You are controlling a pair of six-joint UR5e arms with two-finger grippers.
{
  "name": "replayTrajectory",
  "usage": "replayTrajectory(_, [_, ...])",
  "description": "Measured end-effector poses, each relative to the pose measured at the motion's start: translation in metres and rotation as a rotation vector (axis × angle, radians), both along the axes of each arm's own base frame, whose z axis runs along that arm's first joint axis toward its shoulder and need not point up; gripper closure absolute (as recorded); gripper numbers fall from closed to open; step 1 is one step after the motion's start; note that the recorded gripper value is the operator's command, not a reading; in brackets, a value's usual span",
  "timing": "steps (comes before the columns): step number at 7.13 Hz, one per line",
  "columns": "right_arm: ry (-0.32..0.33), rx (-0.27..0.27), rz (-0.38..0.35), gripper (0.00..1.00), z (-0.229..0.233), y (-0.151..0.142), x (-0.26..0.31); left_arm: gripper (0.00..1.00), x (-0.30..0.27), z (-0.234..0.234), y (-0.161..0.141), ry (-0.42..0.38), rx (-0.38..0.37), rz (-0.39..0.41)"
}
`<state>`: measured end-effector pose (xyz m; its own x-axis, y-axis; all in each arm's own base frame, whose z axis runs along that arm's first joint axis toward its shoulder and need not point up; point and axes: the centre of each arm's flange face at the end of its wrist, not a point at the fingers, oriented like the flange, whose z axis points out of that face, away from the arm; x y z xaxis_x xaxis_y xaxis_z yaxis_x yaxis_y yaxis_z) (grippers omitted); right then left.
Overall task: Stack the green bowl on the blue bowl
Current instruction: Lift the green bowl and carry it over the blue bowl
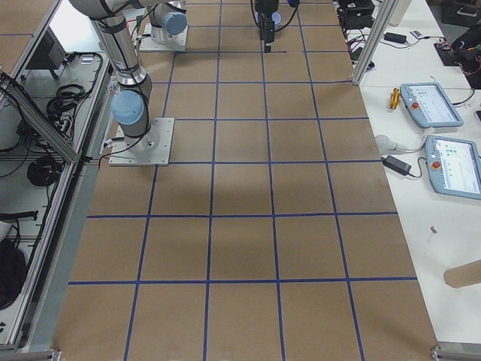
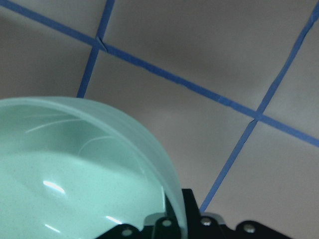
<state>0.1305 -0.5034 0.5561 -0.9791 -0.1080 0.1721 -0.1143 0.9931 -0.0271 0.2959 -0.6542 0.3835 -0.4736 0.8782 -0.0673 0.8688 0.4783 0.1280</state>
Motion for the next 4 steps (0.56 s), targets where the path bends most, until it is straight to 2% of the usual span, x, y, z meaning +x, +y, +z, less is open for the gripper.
replayTrajectory(4, [0.000,0.000,0.000,0.00,0.000,0.000,0.000,1.00,-0.168,0.021,0.033,0.005,0.038,0.175])
